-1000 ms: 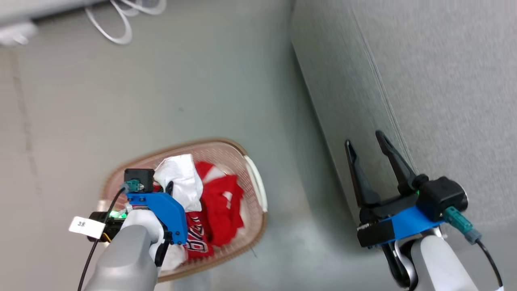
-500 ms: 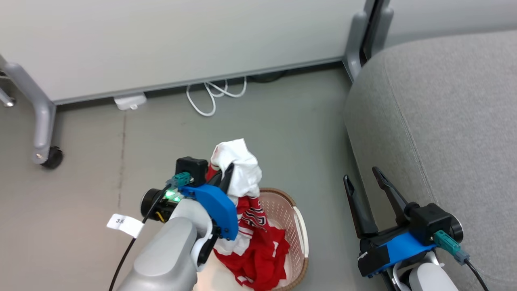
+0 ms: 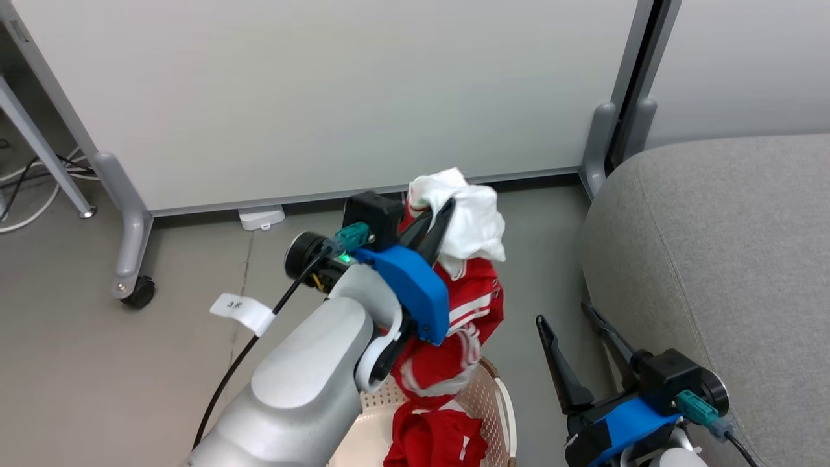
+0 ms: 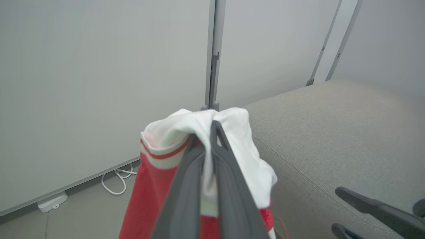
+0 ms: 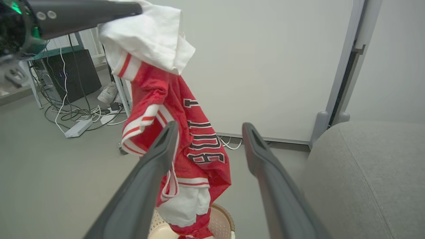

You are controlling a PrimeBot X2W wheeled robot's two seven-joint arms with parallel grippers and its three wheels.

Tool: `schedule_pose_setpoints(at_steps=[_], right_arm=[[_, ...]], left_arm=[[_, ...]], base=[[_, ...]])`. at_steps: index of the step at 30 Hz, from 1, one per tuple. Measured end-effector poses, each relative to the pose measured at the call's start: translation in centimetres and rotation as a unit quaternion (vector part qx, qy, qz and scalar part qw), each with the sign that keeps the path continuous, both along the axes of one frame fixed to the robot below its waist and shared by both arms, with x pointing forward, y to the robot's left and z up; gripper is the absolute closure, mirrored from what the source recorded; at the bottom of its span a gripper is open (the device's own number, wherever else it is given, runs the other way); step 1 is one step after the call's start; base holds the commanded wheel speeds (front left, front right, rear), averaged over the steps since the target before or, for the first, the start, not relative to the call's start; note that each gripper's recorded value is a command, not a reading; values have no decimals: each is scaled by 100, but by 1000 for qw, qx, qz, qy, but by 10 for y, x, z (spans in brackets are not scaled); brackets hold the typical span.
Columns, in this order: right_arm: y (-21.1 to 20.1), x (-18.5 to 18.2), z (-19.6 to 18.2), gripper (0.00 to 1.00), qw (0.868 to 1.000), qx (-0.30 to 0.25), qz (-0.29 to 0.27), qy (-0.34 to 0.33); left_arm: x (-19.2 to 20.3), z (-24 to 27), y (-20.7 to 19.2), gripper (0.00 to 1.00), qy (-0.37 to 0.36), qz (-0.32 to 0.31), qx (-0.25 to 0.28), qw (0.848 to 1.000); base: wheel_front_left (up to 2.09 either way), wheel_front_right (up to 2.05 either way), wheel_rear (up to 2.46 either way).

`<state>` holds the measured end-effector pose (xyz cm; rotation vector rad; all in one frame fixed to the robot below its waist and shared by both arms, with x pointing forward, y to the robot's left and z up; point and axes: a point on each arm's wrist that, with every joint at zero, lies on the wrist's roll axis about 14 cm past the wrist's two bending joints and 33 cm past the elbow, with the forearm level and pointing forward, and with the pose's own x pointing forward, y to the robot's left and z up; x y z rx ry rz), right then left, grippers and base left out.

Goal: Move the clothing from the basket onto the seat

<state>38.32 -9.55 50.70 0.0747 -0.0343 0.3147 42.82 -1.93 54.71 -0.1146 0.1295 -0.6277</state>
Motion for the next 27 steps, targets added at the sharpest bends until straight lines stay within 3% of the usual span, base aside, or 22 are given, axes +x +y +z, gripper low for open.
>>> schedule_pose_setpoints(at_steps=[8,18,27], right_arm=[[12,-6,4,0,1000,-2,19,0],[24,-8,0,0,999,-6,38,15],[59,6,-4,0,994,-27,94,44]], left_arm=[[-2,43,-18,100,-42,-24,-8,999],[-4,43,-26,100,-39,-35,-8,999],[-1,43,-27,100,-36,-36,-14,999]], base=[[0,0,0],[0,0,0],[0,0,0]])
